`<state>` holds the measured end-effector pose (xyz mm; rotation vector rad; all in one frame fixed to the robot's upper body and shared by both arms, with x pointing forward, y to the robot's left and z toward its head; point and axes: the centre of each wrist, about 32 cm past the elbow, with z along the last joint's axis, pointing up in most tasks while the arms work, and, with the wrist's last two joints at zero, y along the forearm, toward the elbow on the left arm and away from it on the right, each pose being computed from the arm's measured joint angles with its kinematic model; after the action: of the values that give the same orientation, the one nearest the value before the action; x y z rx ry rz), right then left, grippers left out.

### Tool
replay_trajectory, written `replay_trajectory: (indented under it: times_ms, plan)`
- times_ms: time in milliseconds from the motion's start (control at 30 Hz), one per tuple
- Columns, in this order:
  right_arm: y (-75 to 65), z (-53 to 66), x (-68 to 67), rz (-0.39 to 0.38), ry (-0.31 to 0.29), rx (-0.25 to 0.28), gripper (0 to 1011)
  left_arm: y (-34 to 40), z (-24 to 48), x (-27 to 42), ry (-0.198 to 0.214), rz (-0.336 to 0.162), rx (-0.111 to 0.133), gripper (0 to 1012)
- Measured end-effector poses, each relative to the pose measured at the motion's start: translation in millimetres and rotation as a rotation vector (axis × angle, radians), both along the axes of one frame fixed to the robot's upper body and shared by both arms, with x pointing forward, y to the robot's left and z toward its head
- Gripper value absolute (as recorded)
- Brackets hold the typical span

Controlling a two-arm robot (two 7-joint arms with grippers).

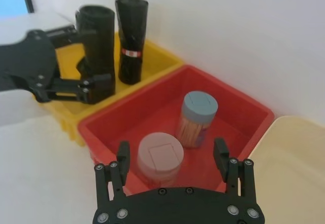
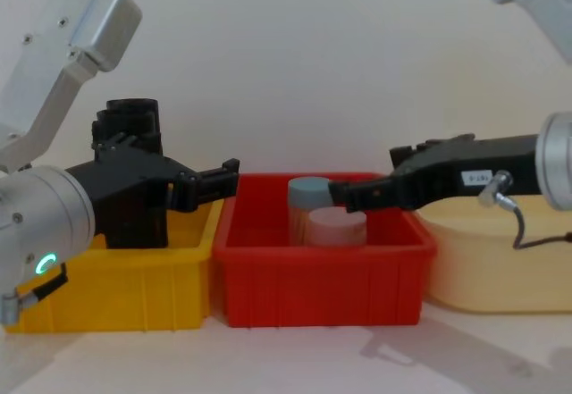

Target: Pick up the garbage bag with the one hand and transfer it to the other hand.

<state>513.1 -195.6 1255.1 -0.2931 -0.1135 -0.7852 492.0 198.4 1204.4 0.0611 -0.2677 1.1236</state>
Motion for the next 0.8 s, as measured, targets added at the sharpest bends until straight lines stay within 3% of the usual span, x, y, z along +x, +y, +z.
replay_trajectory:
  times_ms: [467, 800]
  plan:
    - [12.8, -0.9, 20.2, 0.018, 0.033, -0.117, 999, 0.0, 0.0, 0.0, 0.000, 0.000, 0.000, 1001]
    - [19.7, -3.2, 29.9, 0.034, 0.048, -0.157, 999, 0.0, 0.0, 0.0, 0.000, 0.000, 0.000, 1001]
